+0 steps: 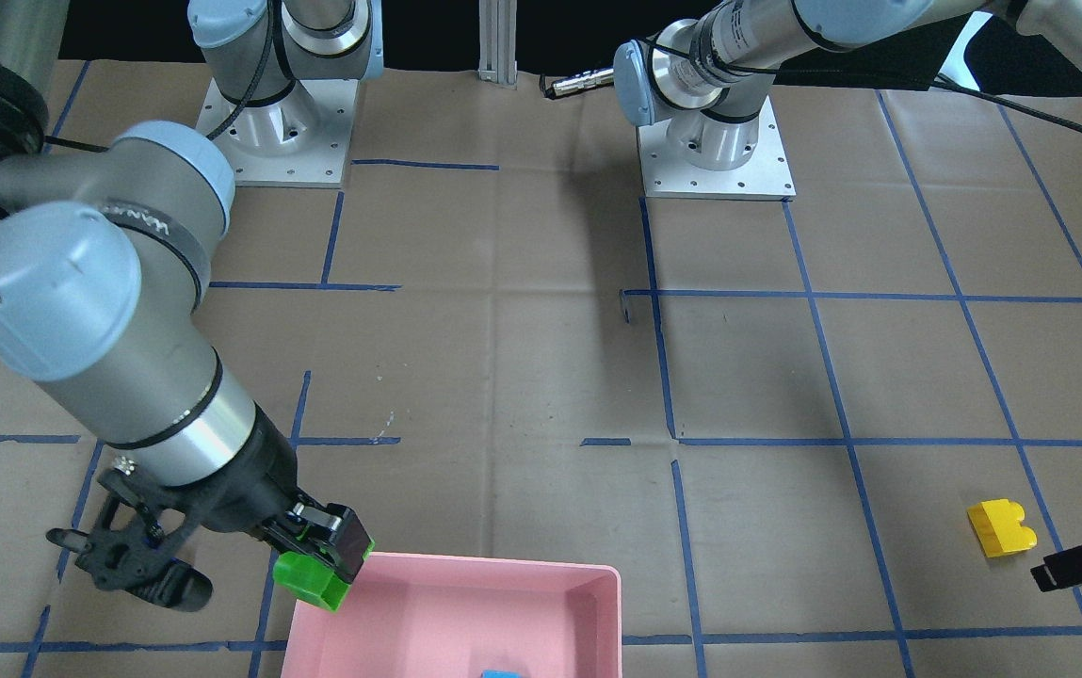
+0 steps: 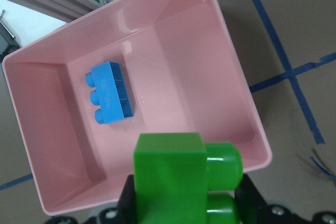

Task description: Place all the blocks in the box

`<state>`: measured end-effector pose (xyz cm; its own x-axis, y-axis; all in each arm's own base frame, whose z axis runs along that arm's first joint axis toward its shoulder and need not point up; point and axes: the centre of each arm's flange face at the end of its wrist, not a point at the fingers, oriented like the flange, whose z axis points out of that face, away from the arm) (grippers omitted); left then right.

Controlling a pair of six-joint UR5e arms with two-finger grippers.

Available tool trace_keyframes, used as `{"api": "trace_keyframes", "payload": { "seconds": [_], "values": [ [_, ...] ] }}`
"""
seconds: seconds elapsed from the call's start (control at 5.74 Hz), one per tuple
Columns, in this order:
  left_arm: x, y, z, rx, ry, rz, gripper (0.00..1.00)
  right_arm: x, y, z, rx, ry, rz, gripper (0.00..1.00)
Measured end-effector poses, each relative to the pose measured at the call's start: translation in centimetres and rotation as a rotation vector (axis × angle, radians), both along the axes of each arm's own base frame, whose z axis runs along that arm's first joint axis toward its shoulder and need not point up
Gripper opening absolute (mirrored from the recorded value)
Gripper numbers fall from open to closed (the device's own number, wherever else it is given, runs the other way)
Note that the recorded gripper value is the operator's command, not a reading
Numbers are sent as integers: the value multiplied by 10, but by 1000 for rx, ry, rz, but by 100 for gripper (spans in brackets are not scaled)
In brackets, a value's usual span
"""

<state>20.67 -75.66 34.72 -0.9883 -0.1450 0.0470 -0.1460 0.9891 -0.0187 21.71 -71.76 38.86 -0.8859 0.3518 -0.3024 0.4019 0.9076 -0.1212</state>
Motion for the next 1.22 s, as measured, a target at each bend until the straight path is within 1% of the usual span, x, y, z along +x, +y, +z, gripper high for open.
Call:
{"api": "trace_keyframes", "payload": {
  "seconds": [0.17, 0.35, 0.52, 0.7, 0.87, 1.05, 1.22],
  "values": [
    [45, 4, -41, 40, 23, 15, 98, 24, -15, -38, 30, -4, 5, 48],
    [70, 12, -71, 75, 43, 20, 97, 39, -23, -77, 64, -3, 13, 49],
    [77, 24, -92, 110, 63, 24, 96, 48, -34, -109, 78, -20, 21, 50],
    [74, 39, -109, 123, 70, 21, 97, 55, -46, -123, 73, -45, 28, 59],
    [72, 53, -127, 96, 55, 17, 98, 59, -54, -126, 62, -57, 34, 99],
    [74, 64, -146, 56, 29, 17, 98, 63, -57, -127, 56, -58, 42, 100],
    [74, 72, -160, 36, 8, 17, 98, 65, -57, -126, 51, -54, 50, 100]
  ]
}}
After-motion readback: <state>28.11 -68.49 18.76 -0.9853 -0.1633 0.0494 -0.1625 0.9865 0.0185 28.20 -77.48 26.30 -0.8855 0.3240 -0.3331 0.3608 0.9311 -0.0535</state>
